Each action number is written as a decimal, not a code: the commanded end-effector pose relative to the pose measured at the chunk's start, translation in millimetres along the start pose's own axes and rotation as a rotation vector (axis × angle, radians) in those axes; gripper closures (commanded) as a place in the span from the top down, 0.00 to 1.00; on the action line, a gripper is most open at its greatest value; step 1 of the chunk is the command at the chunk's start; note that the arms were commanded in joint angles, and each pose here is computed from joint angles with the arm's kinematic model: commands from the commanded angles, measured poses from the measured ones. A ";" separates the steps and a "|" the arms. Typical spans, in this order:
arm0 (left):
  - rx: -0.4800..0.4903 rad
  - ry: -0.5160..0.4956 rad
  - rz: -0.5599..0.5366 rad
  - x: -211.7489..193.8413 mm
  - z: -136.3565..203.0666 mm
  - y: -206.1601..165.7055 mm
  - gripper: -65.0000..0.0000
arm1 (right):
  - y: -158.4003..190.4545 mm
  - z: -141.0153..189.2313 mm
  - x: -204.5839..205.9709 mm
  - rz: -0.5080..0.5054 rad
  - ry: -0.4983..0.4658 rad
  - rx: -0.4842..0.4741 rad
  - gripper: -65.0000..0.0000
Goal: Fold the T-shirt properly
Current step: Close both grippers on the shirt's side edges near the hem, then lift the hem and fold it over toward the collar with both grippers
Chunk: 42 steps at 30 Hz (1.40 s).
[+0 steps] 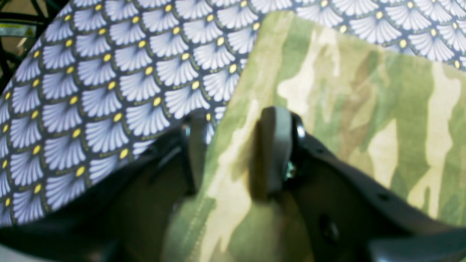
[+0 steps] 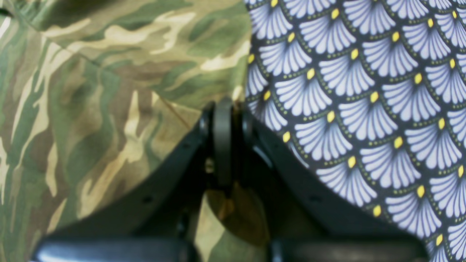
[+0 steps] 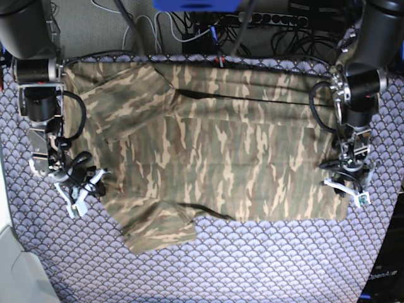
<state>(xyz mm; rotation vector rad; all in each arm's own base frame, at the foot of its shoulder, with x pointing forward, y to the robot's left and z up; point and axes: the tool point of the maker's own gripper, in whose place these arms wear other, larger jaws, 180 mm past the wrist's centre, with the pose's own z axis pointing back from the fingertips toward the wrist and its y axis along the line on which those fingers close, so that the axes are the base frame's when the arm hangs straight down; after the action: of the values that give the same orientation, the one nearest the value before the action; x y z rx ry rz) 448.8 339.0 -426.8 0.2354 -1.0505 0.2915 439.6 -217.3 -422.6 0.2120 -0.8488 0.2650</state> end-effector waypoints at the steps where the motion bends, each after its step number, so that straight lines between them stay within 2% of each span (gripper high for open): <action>1: -0.023 0.026 -0.002 1.5 -1.9 -8.5 0.38 | -9.2 4.2 13.8 0.016 -0.016 -0.015 0.00; 10: -0.045 0.057 0.001 -14.9 1.1 -19.3 0.36 | -10.0 4.6 13.7 0.016 -0.016 -0.017 0.00; 12: -0.041 0.068 0.002 -19.1 1.6 -17.0 0.24 | -10.0 4.6 13.5 0.016 -0.014 -0.017 0.00; 14: -0.039 0.074 0.003 -21.3 1.8 -15.7 0.04 | -9.8 4.6 13.5 0.017 -0.014 -0.015 0.00; 15: -0.037 0.075 0.002 -21.9 2.0 -14.6 0.00 | -9.8 4.6 13.5 0.017 -0.014 -0.015 0.00; 17: -0.031 0.080 -0.003 -27.1 3.7 -12.1 0.03 | -9.8 4.6 13.5 0.017 -0.014 -0.015 0.00; 20: -0.029 0.081 -0.005 -28.4 4.2 -10.5 0.01 | -9.8 4.6 13.5 0.017 -0.014 -0.015 0.00; 27: -0.014 0.071 -0.007 -23.2 3.4 -2.1 0.01 | -8.2 3.8 13.6 0.016 -0.015 -0.012 0.00; 30: -0.015 0.013 -0.012 -0.3 1.3 -2.1 0.01 | -7.4 3.4 13.7 0.015 -0.015 -0.011 0.00; 33: -0.021 0.028 -0.022 8.1 2.1 -2.5 0.02 | -8.2 3.8 13.6 0.016 -0.015 -0.012 0.00; 35: -0.025 0.038 -0.027 19.3 2.1 -3.1 0.07 | -9.0 4.2 13.5 0.016 -0.015 -0.014 0.00; 36: -0.017 0.036 -0.032 26.3 2.2 2.1 0.14 | -9.0 4.2 13.5 0.016 -0.015 -0.014 0.00; 41: -0.013 0.003 -0.040 42.5 3.5 6.6 0.52 | -8.7 4.2 9.6 0.017 0.009 -0.013 0.00; 42: -0.014 0.001 -0.040 43.1 3.5 6.3 0.57 | -8.7 4.2 9.6 0.017 0.009 -0.013 0.00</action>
<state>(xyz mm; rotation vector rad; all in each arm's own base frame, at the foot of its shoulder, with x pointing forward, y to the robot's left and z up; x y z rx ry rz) 447.3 342.1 -413.3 0.2328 -0.9722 0.2519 438.3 -218.8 -423.6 0.2114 -0.8363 0.2623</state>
